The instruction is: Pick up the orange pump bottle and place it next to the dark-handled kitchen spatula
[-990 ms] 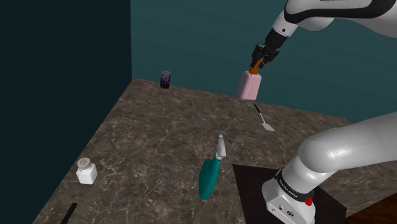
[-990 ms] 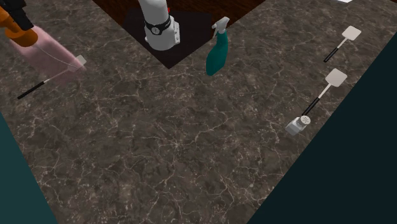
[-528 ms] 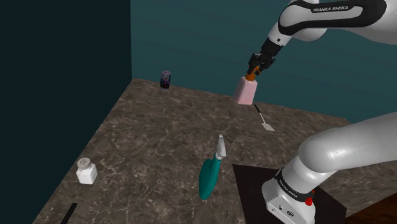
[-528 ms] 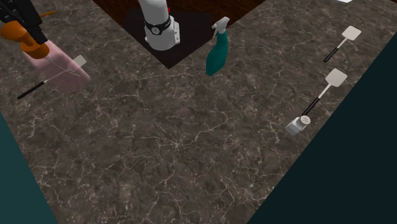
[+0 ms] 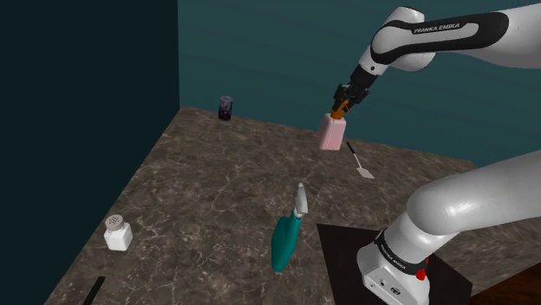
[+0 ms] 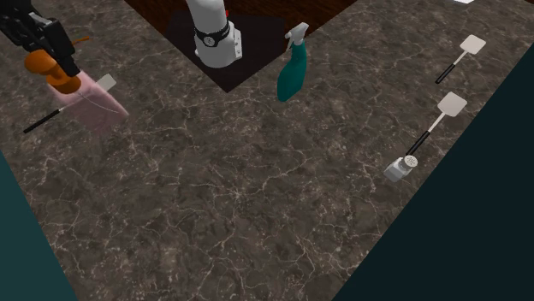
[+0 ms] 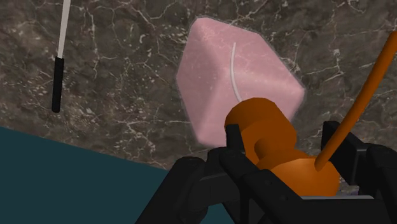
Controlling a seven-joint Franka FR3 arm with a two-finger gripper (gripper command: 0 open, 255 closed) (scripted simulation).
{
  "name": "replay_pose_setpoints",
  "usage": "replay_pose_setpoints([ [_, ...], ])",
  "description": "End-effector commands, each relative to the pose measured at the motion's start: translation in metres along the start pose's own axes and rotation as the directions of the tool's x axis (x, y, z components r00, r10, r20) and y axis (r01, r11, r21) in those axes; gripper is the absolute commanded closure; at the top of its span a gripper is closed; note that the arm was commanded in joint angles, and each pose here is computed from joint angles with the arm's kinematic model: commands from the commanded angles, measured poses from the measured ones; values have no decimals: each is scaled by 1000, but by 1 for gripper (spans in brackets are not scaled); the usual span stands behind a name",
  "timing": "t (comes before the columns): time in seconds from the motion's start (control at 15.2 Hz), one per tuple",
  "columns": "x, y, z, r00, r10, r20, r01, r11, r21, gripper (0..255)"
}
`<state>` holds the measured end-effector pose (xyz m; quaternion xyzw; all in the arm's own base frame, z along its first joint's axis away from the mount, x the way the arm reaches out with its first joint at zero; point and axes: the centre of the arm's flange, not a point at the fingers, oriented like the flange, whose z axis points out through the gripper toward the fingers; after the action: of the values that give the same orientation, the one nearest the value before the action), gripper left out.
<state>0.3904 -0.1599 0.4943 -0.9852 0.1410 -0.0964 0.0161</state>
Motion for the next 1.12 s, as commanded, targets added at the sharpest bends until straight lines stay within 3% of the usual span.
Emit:
replay_pose_setpoints([
  [0.0,-3,0,11,1000,0,-1,0,1000,0,255],
  [0.86,-17,5,81,1000,0,-1,0,1000,0,255],
  [1.06,-17,5,81,1000,0,-1,0,1000,0,255],
])
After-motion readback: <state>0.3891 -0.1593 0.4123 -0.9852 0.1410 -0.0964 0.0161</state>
